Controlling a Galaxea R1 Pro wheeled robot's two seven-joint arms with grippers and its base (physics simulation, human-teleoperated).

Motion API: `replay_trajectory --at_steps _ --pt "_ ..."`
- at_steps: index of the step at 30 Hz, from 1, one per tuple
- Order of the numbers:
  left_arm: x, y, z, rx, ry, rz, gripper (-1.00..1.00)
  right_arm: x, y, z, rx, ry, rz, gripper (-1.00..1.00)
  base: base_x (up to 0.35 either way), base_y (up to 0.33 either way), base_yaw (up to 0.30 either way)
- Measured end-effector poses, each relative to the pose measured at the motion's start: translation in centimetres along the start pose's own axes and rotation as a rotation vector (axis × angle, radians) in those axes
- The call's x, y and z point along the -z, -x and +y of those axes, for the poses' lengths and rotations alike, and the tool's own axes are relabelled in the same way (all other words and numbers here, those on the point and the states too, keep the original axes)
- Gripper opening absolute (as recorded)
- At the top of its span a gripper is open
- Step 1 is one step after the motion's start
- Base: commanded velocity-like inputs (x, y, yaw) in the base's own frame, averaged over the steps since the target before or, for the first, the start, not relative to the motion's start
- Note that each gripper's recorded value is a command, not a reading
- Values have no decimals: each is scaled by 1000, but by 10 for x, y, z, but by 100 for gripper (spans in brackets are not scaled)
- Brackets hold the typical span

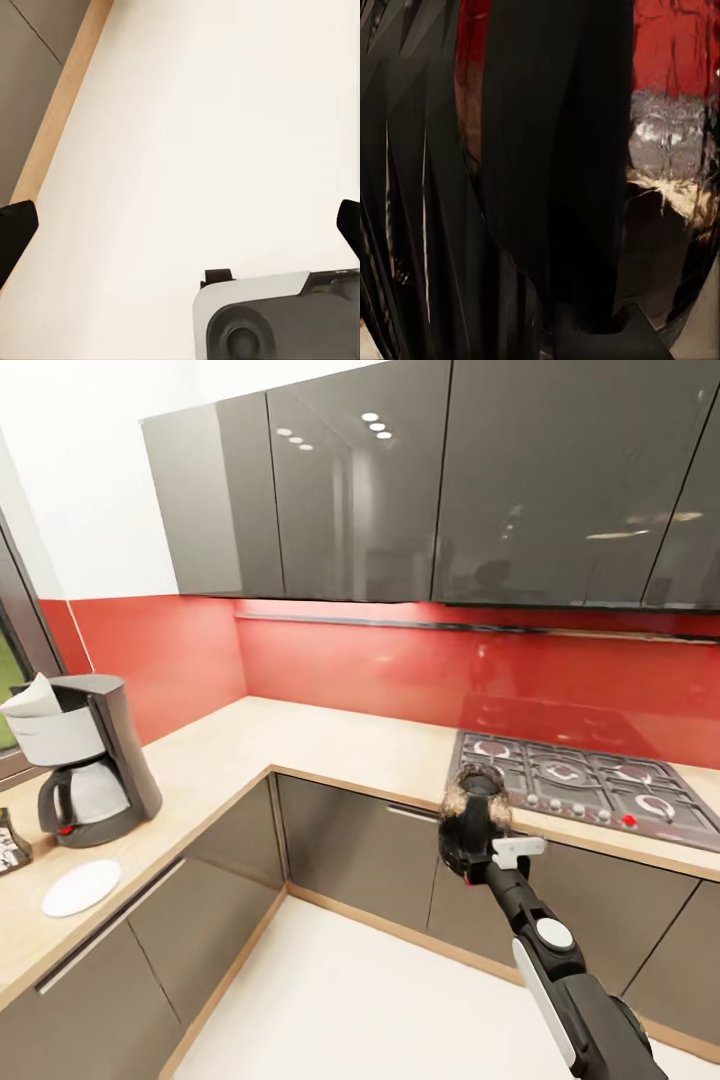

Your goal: Set up a coffee station on the kitchen countertop: keep the coffee maker on the countertop, move the bottle of coffee from the kitchen shelf to the counter next to the coffee maker, place a paper coffee filter on top of the coffee maker, put the saucer next to the coffee maker with the coffee cup on the saucer, and place the electric kettle next to the coffee maker.

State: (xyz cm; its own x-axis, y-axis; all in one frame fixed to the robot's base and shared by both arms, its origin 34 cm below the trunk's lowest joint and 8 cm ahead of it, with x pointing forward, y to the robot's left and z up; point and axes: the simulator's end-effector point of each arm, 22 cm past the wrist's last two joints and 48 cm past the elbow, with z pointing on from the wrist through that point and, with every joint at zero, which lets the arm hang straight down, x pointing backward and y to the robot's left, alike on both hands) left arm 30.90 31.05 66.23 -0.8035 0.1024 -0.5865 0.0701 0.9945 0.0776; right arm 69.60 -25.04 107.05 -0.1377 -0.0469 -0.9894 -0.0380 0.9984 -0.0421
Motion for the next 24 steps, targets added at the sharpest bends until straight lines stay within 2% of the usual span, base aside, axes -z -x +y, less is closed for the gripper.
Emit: replay_trajectory --at_steps 10,19,24 --pt "0 0 1 -1 0 1 100 0 2 1 -1 2 -10 -100 293 -182 3" --pt "3 -5 2 -4 1 3 100 0 2 2 -1 3 -9 -100 321 -116 243" --pt "6 9 6 -11 3 -72 100 0 1 13 6 26 -8 -100 324 -110 276"
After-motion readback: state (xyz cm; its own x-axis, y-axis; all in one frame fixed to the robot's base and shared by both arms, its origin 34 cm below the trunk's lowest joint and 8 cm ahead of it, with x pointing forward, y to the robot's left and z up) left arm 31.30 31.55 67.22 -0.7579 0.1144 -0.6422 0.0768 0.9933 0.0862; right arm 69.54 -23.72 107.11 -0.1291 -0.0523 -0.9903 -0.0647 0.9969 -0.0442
